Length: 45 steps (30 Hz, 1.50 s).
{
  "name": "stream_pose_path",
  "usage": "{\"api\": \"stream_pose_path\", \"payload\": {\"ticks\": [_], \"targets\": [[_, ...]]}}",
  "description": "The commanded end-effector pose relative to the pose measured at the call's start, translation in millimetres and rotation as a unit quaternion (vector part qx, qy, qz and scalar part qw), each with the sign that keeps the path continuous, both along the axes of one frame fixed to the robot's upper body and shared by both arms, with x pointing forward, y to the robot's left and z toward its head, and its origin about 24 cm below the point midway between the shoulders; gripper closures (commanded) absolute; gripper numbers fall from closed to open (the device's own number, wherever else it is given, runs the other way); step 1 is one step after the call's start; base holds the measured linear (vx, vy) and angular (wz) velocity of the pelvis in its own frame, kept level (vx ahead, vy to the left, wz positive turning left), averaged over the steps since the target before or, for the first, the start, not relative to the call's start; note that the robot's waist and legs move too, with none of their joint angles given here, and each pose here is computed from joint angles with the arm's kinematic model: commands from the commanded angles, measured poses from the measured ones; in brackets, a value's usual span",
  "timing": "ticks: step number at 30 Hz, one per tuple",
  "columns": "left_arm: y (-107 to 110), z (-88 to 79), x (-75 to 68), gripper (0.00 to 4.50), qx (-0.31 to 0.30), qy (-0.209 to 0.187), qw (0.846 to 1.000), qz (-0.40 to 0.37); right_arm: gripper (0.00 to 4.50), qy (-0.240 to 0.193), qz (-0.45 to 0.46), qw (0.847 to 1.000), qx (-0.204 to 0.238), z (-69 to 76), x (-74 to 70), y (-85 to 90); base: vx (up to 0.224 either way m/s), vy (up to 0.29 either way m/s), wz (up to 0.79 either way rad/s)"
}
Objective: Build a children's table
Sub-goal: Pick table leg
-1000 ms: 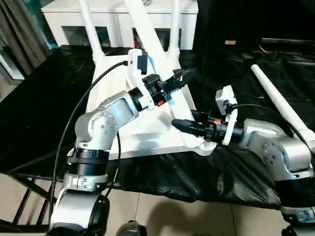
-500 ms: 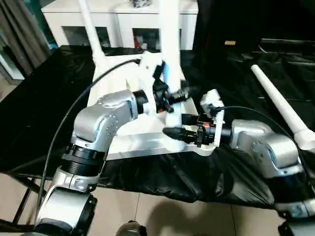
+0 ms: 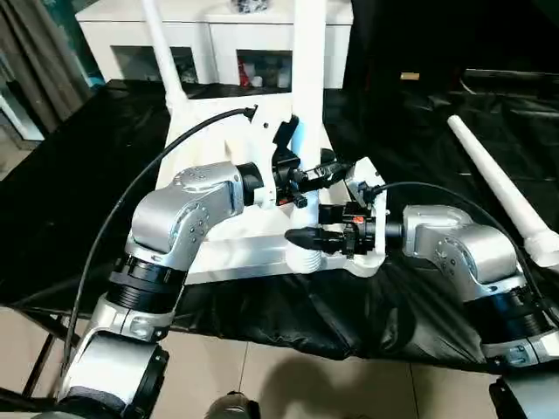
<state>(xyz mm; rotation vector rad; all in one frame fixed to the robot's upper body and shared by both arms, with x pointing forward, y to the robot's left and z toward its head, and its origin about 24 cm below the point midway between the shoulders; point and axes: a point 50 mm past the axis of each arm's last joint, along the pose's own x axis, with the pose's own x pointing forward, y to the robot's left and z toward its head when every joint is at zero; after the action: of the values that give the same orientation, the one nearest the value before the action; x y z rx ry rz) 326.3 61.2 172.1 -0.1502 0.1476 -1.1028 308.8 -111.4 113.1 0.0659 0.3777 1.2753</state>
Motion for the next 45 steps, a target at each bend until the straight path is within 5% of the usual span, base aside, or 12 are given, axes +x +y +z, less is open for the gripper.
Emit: {"api": "stream_pose_path", "payload": {"ticks": [1,13,15,22,27,31,45], "targets": [[-8.8,22.6,-2.0,2.7,-0.038,-0.021,0.999,-0.028,2.04,0.004,0.02,1.0,0.004,0.8,-0.2,8.3,0.0,0.0,0.0],[-5.8,23.0,3.0,2.71,-0.05,-0.006,0.999,-0.011,2.62,-0.001,0.008,1.0,0.017,1.2,1.3,7.2,0.0,0.0,0.0],[-5.4,23.3,2.7,2.01,-0.055,-0.003,0.998,-0.014,2.62,-0.002,0.005,1.0,0.019,1.8,1.7,6.5,0.0,0.0,0.0],[5.5,30.2,11.6,1.57,-0.118,-0.021,0.992,0.047,2.64,-0.007,-0.004,0.999,0.035,5.8,1.0,5.4,0.0,0.0,0.0],[14.5,28.4,7.1,1.57,-0.178,-0.003,0.982,0.056,2.64,-0.009,-0.007,0.999,0.045,8.3,0.0,4.8,0.0,0.0,0.0],[16.5,19.4,6.3,1.57,-0.159,0.002,0.985,0.066,2.64,-0.01,-0.007,0.999,0.046,8.7,-0.3,3.7,0.0,0.0,0.0],[13.1,11.2,5.9,2.67,-0.112,-0.017,0.99,0.089,2.64,-0.019,-0.011,0.999,0.042,12.2,0.5,3.3,0.0,0.0,0.0]]}}
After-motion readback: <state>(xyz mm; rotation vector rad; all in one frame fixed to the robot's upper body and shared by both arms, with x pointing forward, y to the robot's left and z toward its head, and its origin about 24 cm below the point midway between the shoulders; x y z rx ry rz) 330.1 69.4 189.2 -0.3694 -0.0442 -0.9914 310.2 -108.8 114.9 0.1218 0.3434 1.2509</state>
